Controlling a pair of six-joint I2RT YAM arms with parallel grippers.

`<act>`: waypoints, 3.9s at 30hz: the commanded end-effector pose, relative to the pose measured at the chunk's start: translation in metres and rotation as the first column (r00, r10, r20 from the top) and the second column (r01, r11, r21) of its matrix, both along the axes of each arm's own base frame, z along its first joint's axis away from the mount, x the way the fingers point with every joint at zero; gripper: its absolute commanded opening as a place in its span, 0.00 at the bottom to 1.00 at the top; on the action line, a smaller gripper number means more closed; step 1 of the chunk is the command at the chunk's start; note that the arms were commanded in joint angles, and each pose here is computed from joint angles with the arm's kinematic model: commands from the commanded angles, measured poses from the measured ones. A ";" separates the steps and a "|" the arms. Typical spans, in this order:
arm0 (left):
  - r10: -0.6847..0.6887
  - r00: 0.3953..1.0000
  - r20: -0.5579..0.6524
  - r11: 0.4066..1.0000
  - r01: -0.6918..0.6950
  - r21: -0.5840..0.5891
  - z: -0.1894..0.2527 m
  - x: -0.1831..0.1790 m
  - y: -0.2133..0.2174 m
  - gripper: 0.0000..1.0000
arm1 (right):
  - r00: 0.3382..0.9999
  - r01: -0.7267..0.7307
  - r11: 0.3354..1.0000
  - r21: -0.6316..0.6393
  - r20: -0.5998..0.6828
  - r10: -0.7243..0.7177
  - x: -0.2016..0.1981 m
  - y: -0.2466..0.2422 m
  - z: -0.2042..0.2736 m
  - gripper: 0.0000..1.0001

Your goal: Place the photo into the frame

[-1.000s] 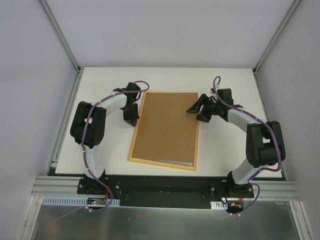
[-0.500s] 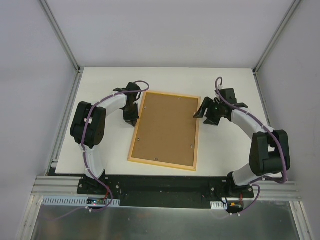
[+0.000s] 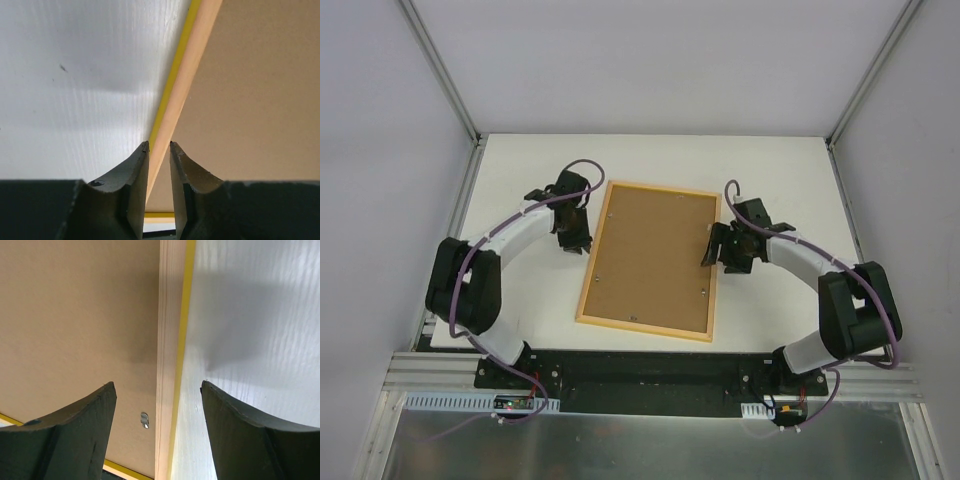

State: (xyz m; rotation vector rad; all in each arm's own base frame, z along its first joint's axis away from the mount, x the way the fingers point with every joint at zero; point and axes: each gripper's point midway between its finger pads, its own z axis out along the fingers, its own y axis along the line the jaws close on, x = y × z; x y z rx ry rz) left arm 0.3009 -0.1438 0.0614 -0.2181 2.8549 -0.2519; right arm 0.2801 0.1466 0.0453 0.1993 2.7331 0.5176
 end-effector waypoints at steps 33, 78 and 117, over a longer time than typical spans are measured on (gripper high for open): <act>0.077 0.993 0.090 0.994 -0.069 -0.090 -0.025 -0.047 -0.009 0.29 | 0.992 -0.122 0.967 -0.225 -0.010 0.123 -0.054 0.013 -0.028 0.59; 0.064 0.994 0.089 0.992 -0.054 -0.115 -0.020 -0.044 -0.016 0.29 | 0.988 -0.154 0.948 -0.279 -0.016 0.155 -0.077 0.005 -0.036 0.00; -0.059 0.995 0.080 0.985 0.045 0.169 -0.022 -0.058 0.007 0.50 | 0.985 -0.171 0.943 -0.286 -0.038 0.167 -0.075 0.008 -0.046 0.00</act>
